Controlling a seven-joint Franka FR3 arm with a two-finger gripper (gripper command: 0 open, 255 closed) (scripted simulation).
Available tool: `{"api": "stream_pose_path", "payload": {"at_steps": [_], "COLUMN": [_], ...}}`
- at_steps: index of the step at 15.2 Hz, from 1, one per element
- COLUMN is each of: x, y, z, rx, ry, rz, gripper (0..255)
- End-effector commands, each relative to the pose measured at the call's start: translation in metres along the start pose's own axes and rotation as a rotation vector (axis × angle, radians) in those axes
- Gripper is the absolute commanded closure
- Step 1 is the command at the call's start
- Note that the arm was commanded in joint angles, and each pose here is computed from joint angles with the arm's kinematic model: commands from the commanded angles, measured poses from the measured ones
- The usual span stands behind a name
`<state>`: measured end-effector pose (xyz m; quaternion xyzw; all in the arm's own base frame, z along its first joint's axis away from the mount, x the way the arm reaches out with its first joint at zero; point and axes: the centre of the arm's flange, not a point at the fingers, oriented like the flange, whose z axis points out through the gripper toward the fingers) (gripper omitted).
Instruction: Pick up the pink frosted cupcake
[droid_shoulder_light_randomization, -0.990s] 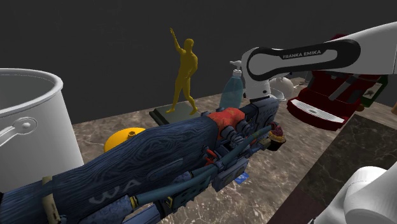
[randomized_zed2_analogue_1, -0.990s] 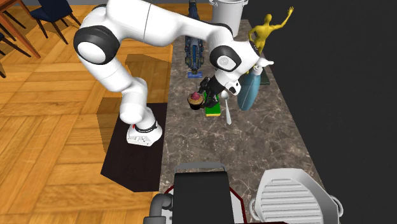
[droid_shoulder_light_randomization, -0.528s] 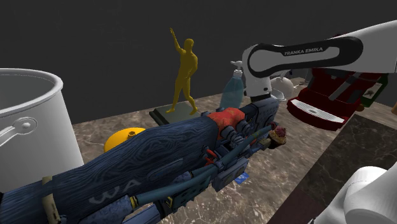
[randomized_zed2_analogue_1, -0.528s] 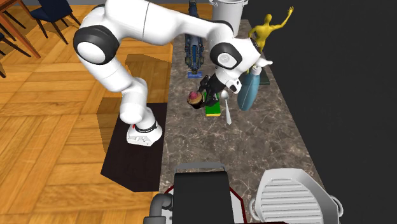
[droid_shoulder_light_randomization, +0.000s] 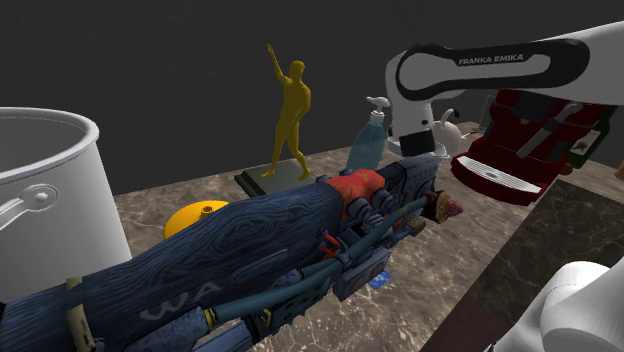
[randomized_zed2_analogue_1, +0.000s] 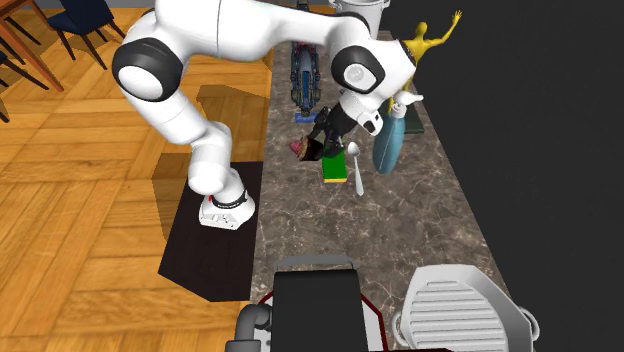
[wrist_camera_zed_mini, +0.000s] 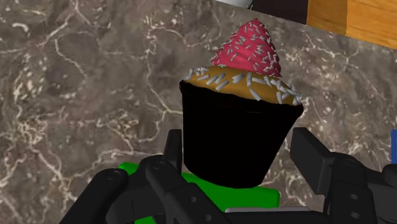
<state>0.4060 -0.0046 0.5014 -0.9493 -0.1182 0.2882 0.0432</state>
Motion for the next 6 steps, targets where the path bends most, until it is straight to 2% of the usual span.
{"api": "stream_pose_path", "payload": {"at_steps": [1, 6], "x": [-0.005, -0.014], "y": [-0.002, -0.004], "z": [-0.008, -0.022], "rx": [0.000, 0.000], "ry": [0.000, 0.000], "rz": [0.000, 0.000], "gripper": [255, 255]}}
